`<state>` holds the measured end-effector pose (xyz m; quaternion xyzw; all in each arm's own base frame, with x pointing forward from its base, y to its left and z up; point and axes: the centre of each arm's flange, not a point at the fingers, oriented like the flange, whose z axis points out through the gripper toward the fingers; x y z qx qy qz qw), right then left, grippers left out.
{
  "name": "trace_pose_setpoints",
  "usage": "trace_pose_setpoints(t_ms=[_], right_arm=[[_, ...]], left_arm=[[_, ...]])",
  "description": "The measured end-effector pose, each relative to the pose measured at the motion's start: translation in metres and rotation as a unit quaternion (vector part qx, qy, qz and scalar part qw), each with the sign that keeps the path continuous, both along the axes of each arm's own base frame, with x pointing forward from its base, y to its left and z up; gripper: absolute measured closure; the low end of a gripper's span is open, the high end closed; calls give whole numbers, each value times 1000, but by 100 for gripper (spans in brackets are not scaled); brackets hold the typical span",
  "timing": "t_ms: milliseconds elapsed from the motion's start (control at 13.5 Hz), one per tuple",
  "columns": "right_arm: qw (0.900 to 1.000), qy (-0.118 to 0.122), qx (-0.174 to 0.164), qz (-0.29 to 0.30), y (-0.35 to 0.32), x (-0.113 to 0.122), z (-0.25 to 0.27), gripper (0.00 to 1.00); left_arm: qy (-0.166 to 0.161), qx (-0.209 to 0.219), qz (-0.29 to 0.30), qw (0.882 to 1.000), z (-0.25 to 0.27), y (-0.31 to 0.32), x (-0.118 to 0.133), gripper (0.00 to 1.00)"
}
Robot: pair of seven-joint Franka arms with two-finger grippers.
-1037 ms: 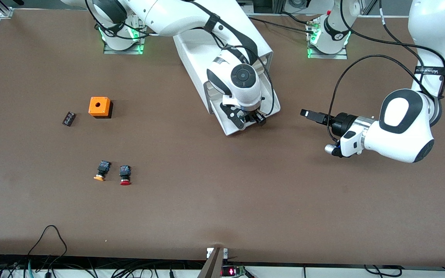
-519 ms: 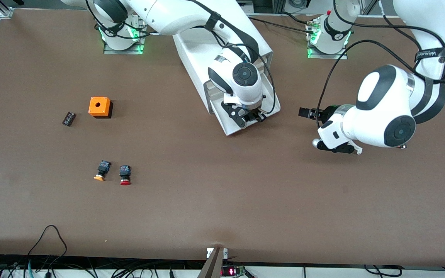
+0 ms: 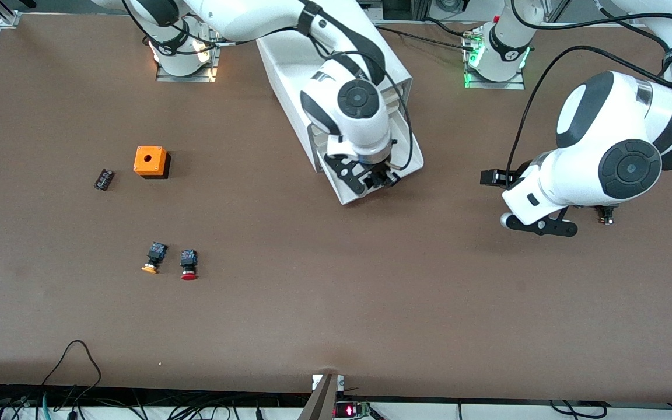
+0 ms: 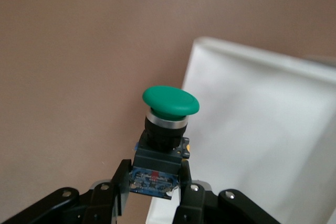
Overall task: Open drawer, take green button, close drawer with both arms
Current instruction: 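Lift the green button out with the right gripper while the left gripper repositions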
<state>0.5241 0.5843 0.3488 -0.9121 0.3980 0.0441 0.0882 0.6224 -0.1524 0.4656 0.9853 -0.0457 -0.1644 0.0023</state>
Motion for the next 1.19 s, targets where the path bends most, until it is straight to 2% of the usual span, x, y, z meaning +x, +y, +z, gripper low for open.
trace_pose_setpoints(t_ms=[148, 370, 667, 889, 1037, 1185], right_arm=[[999, -9, -7, 51, -43, 41, -1, 59], [988, 9, -32, 154, -115, 88, -15, 59], [956, 33, -36, 288, -204, 133, -23, 59], [937, 38, -27, 347, -271, 162, -33, 59], [925, 42, -17, 376, -321, 178, -47, 59], [913, 37, -8, 406, -357, 188, -56, 59]], left_arm=[[-3, 11, 39, 999, -8, -1, 4, 0], [-4, 0, 95, 995, -41, -13, 10, 0], [-5, 15, 192, 981, -94, -52, -5, 0], [-11, 21, 255, 967, -136, -104, -37, 0], [-31, 28, 266, 963, -156, -133, -59, 0], [-52, 48, 261, 963, -161, -145, -67, 0]])
